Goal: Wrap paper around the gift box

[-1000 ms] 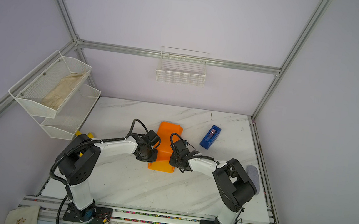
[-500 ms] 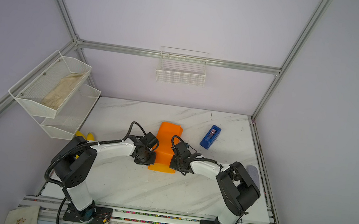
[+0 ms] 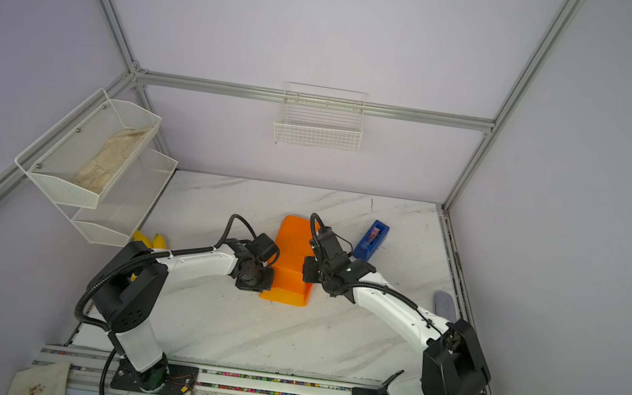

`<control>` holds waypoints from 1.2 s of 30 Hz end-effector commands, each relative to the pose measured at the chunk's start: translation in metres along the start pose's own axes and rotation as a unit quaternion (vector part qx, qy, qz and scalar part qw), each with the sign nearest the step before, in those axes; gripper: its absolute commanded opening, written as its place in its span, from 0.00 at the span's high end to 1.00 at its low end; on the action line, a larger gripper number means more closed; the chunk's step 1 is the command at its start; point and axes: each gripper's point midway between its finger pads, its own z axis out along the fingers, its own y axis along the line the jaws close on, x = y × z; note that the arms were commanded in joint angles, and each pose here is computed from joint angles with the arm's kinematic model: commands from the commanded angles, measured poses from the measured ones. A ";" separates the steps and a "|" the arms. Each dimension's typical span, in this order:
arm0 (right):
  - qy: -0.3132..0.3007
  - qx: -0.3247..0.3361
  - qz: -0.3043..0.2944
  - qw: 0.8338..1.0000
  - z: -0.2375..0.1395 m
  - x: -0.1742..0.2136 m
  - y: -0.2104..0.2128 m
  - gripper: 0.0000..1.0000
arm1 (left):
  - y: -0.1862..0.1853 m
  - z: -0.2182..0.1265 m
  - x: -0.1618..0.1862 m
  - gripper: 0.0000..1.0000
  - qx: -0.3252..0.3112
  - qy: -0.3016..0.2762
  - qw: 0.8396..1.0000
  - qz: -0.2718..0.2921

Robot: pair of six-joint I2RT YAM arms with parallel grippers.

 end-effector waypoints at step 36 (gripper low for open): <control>0.036 -0.168 -0.537 0.826 0.063 0.037 0.047 0.35 | 0.007 -0.015 -0.002 0.94 0.040 -0.022 0.999 -0.002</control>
